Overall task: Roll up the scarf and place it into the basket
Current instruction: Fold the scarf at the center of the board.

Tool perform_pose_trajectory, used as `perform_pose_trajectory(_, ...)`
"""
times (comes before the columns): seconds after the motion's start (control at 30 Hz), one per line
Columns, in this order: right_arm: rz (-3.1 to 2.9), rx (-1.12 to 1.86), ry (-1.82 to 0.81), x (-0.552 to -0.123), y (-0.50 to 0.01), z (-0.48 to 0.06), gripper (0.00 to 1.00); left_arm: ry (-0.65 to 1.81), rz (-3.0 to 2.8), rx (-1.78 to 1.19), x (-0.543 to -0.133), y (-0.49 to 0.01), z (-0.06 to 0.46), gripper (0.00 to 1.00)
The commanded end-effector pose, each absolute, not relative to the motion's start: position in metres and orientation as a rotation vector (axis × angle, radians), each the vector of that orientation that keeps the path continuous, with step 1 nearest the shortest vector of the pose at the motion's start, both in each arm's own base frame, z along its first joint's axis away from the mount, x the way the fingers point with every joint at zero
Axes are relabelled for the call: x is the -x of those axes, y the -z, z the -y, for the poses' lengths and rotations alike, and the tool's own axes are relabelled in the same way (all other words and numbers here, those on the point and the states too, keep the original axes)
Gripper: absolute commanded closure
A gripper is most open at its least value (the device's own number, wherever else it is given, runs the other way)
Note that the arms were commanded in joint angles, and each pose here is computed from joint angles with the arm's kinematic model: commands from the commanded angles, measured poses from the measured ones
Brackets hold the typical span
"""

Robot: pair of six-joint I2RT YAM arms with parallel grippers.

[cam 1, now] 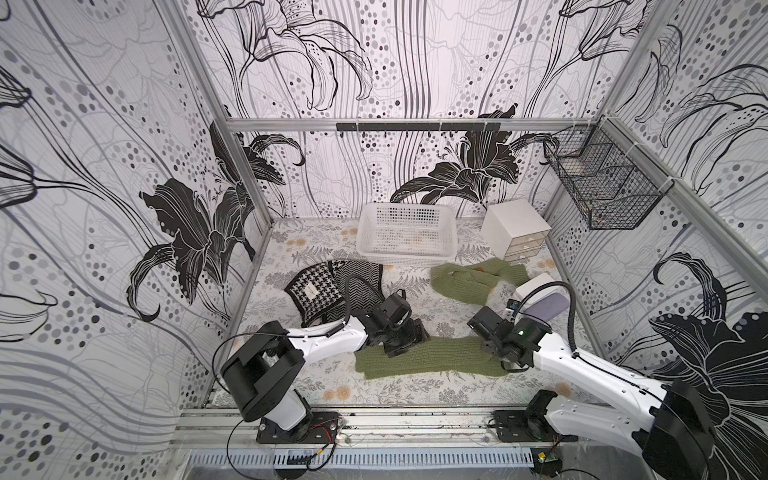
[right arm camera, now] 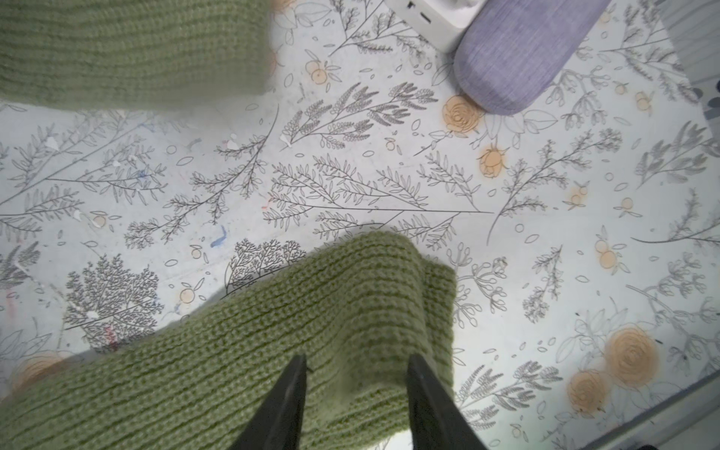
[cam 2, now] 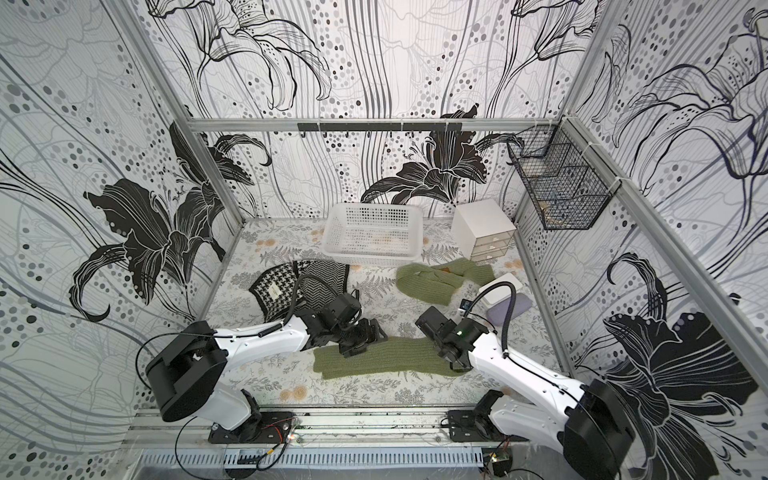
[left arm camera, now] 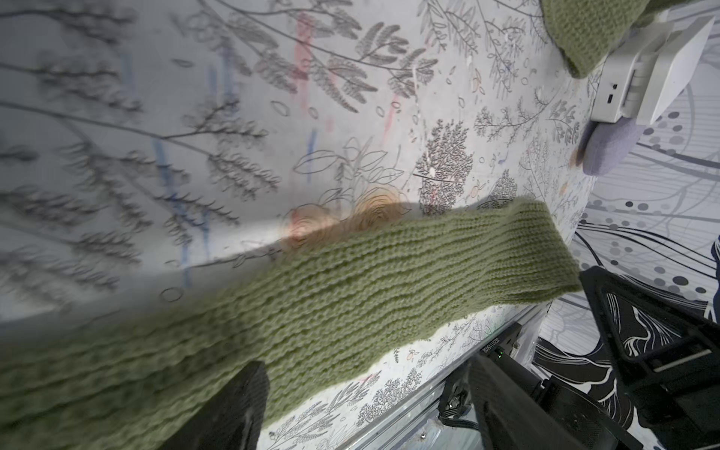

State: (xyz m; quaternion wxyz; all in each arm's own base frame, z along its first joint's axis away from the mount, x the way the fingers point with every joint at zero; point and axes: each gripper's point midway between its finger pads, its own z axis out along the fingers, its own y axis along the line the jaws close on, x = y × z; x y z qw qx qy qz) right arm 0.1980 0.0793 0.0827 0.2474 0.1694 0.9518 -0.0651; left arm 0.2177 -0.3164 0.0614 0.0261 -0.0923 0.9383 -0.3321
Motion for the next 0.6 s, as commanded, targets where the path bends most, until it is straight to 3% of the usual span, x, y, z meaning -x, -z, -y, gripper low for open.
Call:
perform_pose_trajectory(0.0,-2.636,-0.380,0.151,-0.208,-0.069,-0.096,0.55,1.029,-3.001,0.235,-0.204,-0.041,0.319,0.17)
perform_pose_trajectory(0.23,-2.817,-0.316,0.251,-0.201,-0.029,-0.111,0.56,0.771,-2.994,0.650,-0.213,0.015,0.241,0.18)
perform_pose_trajectory(0.4,-2.874,-0.325,0.219,-0.193,-0.002,-0.117,0.56,0.529,-2.949,0.733,-0.224,0.022,0.194,0.17)
perform_pose_trajectory(0.57,-2.848,-0.111,0.092,-0.239,0.006,-0.166,0.56,0.341,-2.861,0.780,-0.253,0.014,0.151,0.17)
